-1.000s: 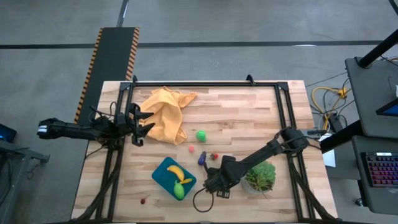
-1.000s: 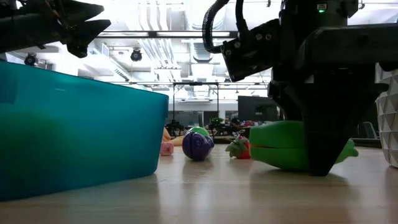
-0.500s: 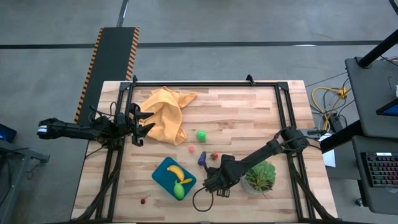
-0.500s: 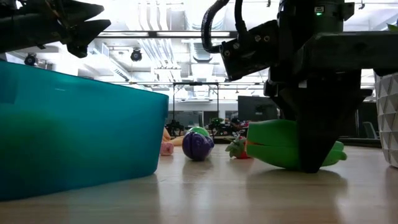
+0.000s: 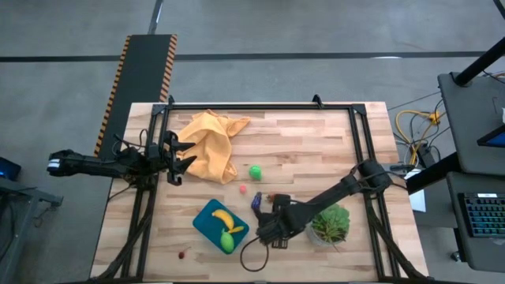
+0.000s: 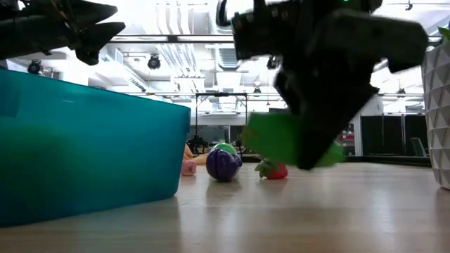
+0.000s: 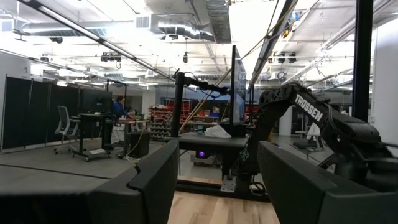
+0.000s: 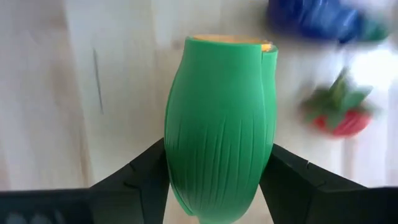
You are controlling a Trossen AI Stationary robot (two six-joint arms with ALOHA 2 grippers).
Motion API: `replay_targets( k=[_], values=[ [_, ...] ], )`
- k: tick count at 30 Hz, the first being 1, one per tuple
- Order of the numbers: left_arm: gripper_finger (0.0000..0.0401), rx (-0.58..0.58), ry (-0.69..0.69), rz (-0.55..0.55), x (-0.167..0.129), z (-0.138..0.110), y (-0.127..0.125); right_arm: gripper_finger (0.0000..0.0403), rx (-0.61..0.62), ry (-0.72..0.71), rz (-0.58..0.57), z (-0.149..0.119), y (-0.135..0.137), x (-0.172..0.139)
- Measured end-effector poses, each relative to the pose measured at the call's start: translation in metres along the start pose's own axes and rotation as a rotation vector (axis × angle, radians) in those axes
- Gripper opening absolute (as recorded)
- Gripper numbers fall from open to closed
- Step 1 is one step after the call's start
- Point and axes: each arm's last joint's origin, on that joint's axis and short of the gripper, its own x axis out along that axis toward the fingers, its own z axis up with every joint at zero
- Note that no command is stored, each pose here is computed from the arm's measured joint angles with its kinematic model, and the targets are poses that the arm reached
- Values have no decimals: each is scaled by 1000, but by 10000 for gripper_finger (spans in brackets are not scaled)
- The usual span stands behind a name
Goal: Pick and placing Produce into tupperware
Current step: Put the green corn into the blue bin
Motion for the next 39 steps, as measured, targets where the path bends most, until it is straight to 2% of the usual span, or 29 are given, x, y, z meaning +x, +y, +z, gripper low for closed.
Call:
replay_targets(
  k=[8,16,23,31,36,39],
  values=[
    [206,0,0,0,0,0,0,198,-119,-232,38,17,0,-27],
    [206,0,2,0,0,0,0,197,-164,-455,102,21,-7,-61],
    [206,0,1,0,0,0,0,197,-142,-739,214,1,-20,-68],
    [206,-1,-1,0,0,0,0,196,-77,-1075,443,-25,-42,-62],
    [206,0,-1,0,0,0,0,196,-79,-1066,435,-26,-41,-47],
    [206,0,0,1,0,0,0,196,-84,-1056,424,-16,-36,-39]
  ],
)
